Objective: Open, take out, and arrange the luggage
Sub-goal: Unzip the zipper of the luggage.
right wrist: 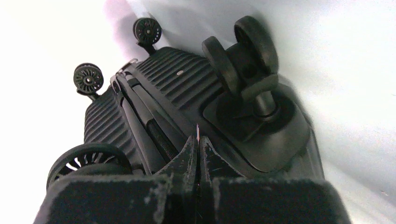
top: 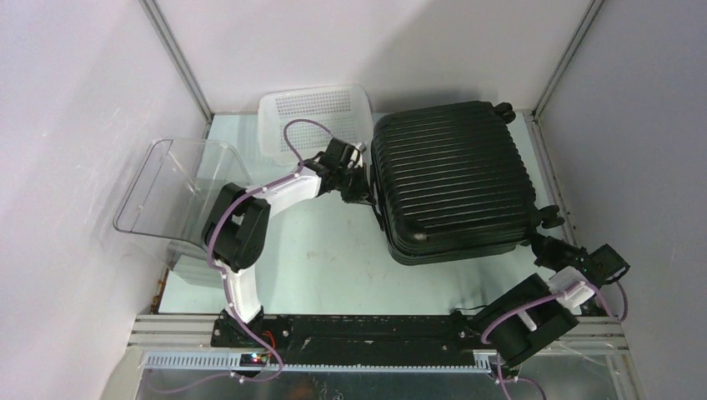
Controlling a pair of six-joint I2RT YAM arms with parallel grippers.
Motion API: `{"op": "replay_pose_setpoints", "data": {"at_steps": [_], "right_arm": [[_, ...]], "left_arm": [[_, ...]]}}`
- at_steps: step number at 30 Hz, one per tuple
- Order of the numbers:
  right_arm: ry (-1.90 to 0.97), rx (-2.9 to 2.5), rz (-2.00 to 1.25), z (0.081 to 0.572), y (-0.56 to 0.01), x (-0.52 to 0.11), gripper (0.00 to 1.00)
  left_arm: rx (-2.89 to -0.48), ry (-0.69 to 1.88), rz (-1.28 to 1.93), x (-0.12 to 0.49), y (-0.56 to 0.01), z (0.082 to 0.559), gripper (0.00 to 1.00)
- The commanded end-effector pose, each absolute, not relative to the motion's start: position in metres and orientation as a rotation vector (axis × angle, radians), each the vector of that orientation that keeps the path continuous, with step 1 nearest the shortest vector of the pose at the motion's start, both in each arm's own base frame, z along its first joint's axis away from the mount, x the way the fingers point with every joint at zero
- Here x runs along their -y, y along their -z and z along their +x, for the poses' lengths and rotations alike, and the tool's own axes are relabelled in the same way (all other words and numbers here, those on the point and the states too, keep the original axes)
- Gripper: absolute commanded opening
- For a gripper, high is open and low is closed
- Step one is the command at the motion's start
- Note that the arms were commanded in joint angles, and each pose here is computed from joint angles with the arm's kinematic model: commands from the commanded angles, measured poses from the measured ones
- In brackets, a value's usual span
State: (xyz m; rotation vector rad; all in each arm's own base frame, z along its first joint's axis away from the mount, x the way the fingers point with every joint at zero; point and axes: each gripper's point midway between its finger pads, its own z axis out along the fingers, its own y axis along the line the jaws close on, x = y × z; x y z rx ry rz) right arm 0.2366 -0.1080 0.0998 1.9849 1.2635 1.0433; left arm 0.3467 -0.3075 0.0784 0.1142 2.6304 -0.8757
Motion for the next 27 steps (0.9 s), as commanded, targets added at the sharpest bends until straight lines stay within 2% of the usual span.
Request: {"op": "replay_pose_setpoints", "data": {"at_steps": [1, 15, 20, 27], "right_arm": [[-1.087, -1.339, 1.831, 0.263, -0.123, 0.12, 0.0], [-1.111, -1.216, 1.877, 0.252, -0.132, 0.132, 0.0], [-1.159, -1.118, 1.75, 0.262, -0.148, 0.153, 0.0], [-1.169, -1.167, 1.701, 0.273, -0.146, 0.15, 0.0]], "left_arm": [[-2.837, 0.484, 0.17, 0.235, -0.024, 0.325, 0.0], [-2.85, 0.426, 0.218, 0.224, -0.015, 0.319, 0.0], [-2.855, 0.458, 0.218, 0.226, -0.014, 0.312, 0.0], [-2.859, 0.451, 0.262, 0.227, -0.015, 0.31, 0.0]]}}
